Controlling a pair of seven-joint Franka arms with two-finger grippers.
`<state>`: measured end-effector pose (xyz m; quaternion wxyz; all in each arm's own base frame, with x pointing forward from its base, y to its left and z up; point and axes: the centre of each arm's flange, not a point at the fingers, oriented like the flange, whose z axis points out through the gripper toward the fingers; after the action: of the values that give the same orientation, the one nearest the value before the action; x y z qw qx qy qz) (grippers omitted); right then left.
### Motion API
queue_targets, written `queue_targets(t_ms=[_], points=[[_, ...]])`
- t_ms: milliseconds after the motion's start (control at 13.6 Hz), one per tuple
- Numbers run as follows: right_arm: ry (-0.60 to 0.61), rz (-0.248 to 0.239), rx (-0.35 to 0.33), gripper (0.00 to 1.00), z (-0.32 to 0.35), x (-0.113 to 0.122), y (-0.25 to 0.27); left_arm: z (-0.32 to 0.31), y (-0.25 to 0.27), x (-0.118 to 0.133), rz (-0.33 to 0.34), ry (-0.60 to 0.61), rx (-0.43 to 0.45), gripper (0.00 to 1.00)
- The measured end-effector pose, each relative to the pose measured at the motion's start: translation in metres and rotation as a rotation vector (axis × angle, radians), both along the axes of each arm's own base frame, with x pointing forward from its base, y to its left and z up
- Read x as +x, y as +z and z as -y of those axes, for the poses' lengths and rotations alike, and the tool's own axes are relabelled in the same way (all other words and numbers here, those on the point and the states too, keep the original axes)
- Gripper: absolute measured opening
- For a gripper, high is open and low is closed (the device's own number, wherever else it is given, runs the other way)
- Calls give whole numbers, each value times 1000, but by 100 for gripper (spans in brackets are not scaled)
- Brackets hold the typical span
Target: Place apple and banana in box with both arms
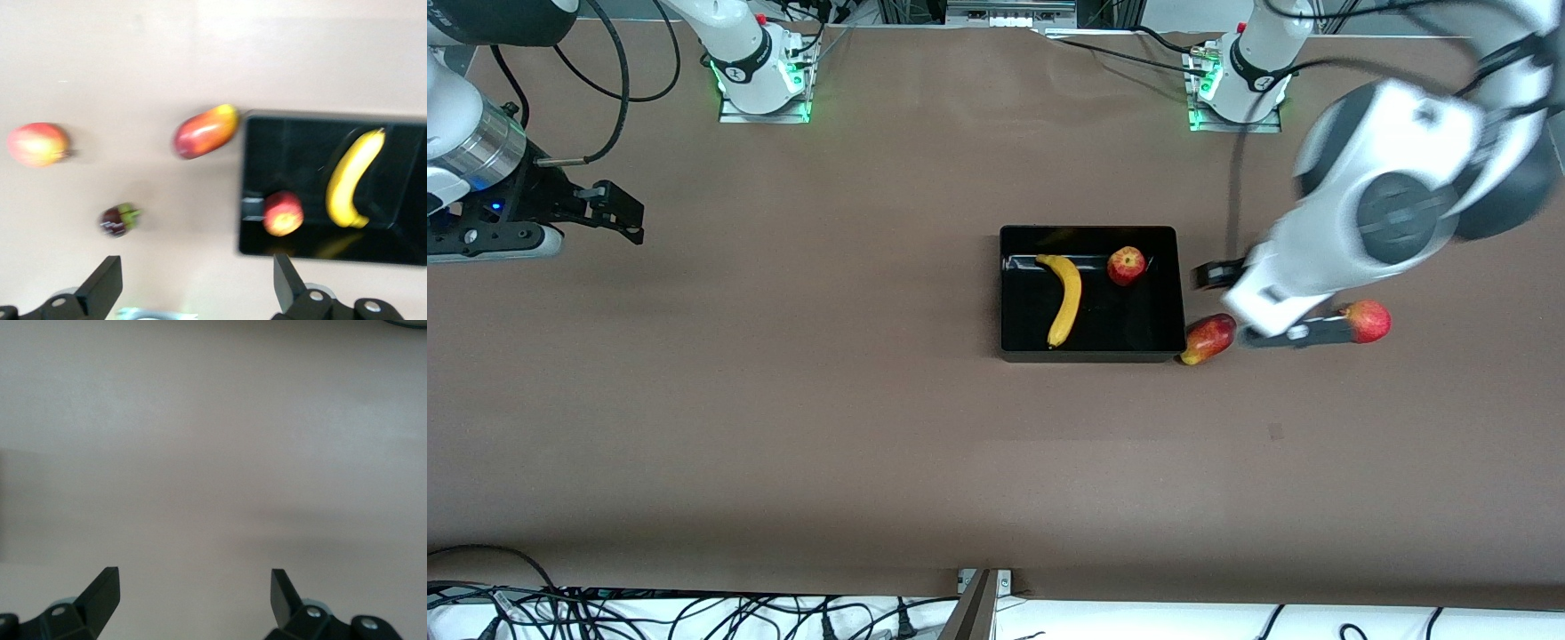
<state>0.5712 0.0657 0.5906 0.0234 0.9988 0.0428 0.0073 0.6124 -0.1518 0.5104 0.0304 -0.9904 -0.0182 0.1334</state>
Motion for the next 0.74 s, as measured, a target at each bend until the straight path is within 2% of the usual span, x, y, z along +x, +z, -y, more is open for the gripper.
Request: queue_targets(t_ms=[221,368,516,737], points=[[0,0,0,100,0,0,0,-76,33,-1,18,-76,-27,100],[0,0,0,100,0,0,0,-110,56,-9,69,-89,-11,100],[0,0,0,100,0,0,0,-130,84,-30,157,-67,-13,100],[-1,0,0,100,0,0,0,-143,103,-68,193,-56,-7,100]])
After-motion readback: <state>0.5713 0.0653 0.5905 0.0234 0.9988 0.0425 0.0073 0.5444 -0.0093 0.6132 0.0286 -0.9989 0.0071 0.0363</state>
